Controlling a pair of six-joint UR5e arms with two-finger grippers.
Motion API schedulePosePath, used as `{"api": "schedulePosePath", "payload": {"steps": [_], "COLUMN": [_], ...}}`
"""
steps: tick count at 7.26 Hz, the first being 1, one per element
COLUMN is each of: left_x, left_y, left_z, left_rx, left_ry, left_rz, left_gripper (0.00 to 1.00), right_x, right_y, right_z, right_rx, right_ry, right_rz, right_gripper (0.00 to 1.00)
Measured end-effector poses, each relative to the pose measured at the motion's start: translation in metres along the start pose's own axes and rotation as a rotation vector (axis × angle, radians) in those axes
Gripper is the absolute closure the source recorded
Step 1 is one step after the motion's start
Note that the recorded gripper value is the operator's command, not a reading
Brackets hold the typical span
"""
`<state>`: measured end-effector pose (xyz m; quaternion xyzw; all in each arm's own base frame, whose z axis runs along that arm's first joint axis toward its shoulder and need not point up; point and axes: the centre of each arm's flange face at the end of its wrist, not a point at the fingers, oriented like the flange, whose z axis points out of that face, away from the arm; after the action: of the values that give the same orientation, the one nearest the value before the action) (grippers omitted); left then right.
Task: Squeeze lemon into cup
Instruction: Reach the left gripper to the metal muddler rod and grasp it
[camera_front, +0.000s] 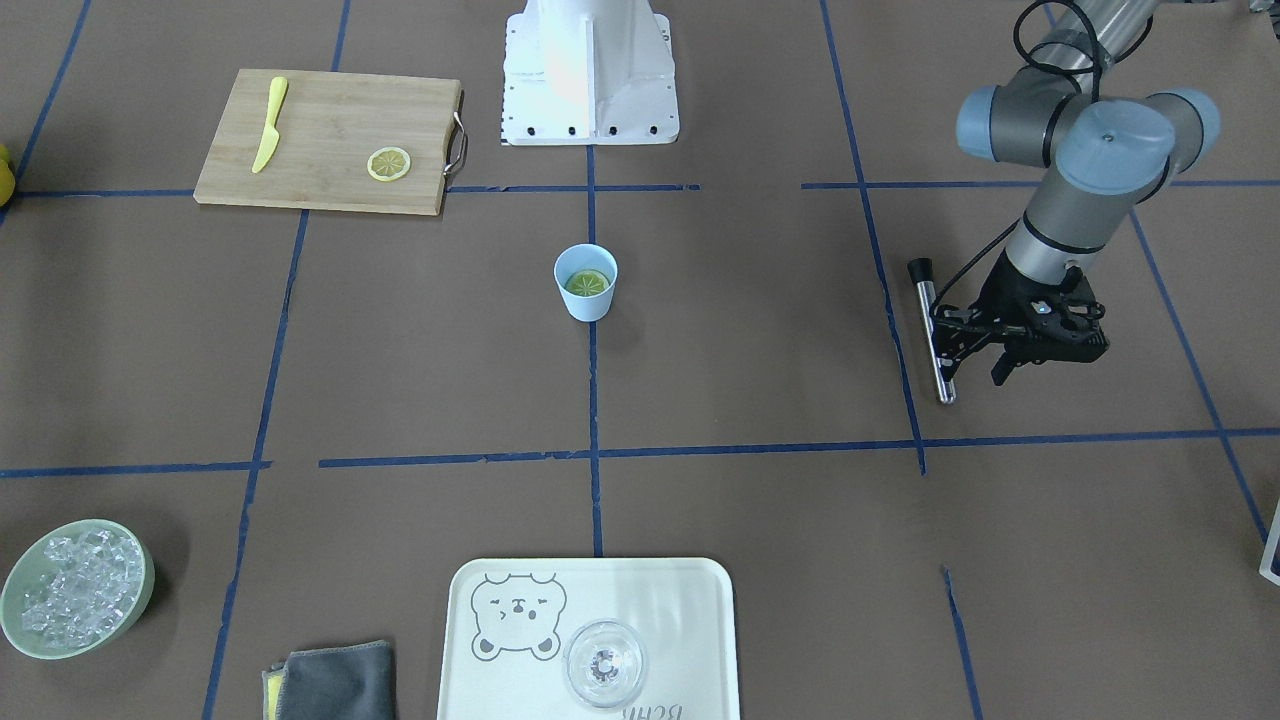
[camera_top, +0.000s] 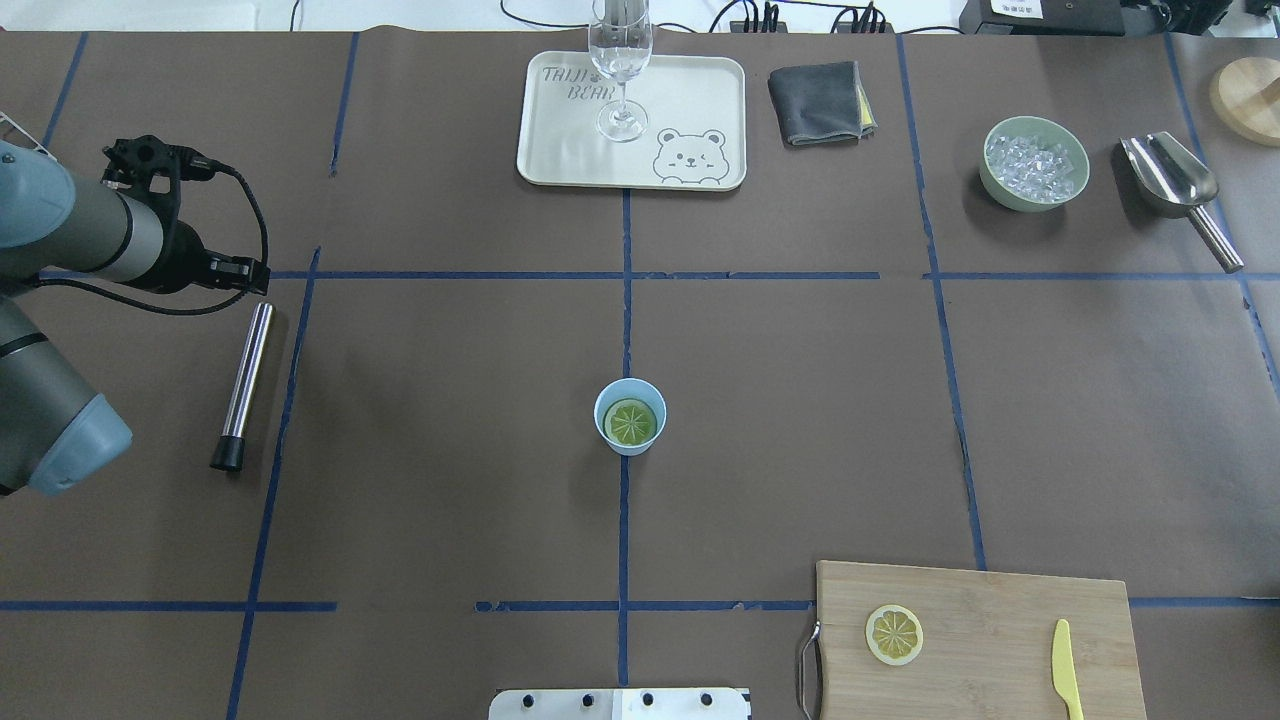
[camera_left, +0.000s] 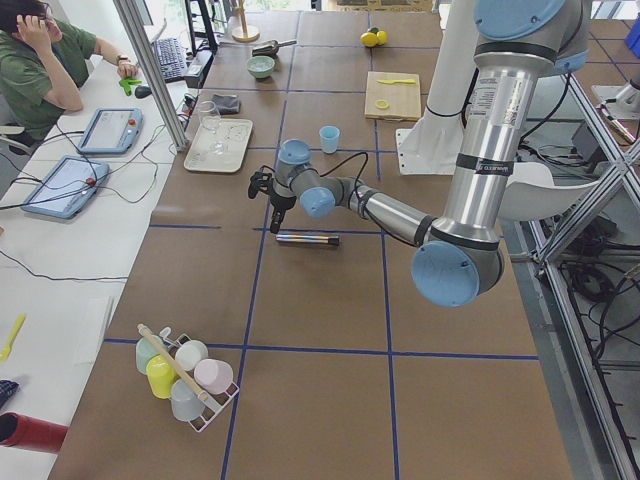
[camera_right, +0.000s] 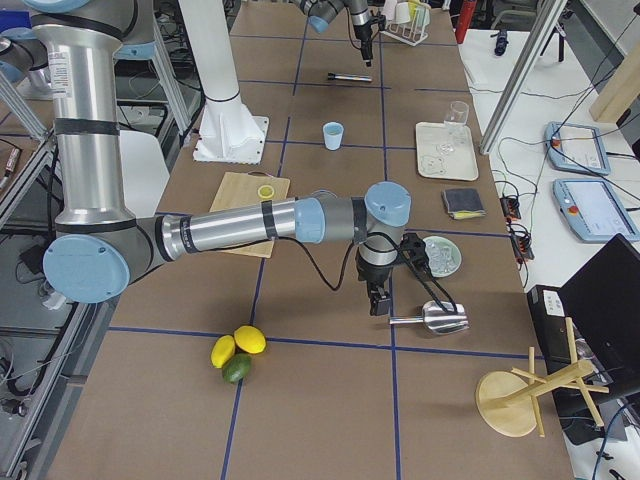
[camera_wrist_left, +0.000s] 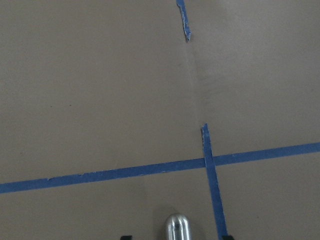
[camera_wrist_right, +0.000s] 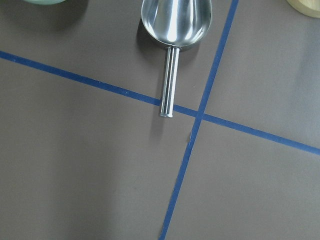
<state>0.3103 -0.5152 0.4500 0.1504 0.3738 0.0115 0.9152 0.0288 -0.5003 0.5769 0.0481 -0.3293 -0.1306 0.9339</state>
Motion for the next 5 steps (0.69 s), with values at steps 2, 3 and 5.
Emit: {"api": "schedulePosePath", "payload": {"steps": [2, 3, 5], "left_x": [-0.006, -0.009, -0.006], "left_y": [0.001, 0.004, 0.012], "left_z": [0.013, 0.022, 0.036], "left_rx": [-0.021, -0.029, -0.045], "left_ry": [-0.023, -0.026, -0.022], "left_rz": [0.007, 0.010, 0.020], "left_gripper": [0.38, 0.38, 0.37], "right_x": [0.001, 0.002, 0.004], "right_y": [0.002, 0.003, 0.005], "right_z": [0.002, 0.003, 0.005], "right_rx": [-0.003, -0.006, -0.010], "right_ry": [0.001, 0.003, 0.007], "right_rz": [0.002, 0.004, 0.007], "right_gripper": [0.00, 0.00, 0.00]}}
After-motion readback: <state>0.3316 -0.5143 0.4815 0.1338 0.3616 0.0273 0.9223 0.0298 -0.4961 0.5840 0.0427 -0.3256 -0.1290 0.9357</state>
